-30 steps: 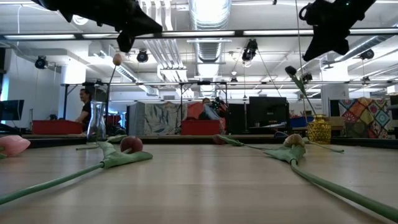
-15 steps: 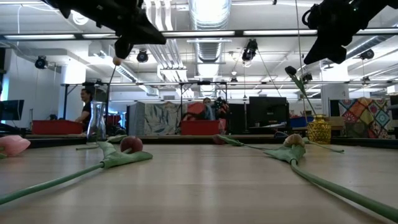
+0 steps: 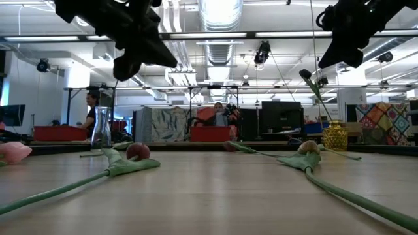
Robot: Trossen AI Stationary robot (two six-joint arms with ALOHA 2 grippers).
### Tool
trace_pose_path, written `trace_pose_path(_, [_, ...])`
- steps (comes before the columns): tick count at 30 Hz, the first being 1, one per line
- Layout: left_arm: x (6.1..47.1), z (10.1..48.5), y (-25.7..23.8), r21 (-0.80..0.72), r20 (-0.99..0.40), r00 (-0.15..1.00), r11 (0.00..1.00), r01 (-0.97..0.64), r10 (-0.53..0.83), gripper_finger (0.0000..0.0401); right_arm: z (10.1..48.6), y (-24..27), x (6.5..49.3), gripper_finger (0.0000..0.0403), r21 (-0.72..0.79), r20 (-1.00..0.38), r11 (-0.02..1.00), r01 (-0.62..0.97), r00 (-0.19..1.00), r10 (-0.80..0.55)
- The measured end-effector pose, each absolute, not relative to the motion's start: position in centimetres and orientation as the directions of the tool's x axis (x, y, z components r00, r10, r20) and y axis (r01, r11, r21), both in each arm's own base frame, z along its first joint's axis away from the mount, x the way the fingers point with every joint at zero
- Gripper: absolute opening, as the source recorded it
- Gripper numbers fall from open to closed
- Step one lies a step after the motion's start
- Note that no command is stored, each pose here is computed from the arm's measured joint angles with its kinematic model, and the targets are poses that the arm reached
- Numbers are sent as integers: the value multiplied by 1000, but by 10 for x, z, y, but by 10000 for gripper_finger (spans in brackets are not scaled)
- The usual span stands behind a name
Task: Sort flowers into vase by color
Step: Put the top right pink flower into the transparent vase
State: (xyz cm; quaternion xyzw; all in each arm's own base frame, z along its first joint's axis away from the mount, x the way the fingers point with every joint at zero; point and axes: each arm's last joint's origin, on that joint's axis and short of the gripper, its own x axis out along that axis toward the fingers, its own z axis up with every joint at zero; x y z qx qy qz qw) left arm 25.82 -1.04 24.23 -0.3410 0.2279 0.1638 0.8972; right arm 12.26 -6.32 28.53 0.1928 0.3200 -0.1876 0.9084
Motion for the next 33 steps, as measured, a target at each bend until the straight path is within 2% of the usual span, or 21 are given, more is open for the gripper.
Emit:
trace_pose_path(4, [253,238,-12,-557,-574,807,657,-509,138,0,284,-64,125,9,236,-661,850,471,719,-215])
trace_pose_path(8, [245,251,8,-538,-603,763,586,-605,233,0,283,-67,129,9,238,-660,849,472,720,-215])
trace_pose_path(14, [220,330,74,-363,-607,658,581,-728,446,0,282,-70,136,9,244,-656,846,474,723,-216])
trace_pose_path(18, [191,390,119,-311,-519,629,558,-769,578,0,280,-73,139,9,245,-661,844,477,719,-214])
trace_pose_path(23, [151,437,151,-257,-405,574,514,-818,712,0,279,-74,141,9,244,-666,844,478,715,-212])
trace_pose_path(27, [132,446,166,-223,-380,497,444,-868,780,0,280,-74,142,9,247,-649,844,476,728,-220])
trace_pose_path(33, [129,436,190,-200,-423,431,382,-902,797,0,283,-76,144,9,256,-626,836,486,742,-240])
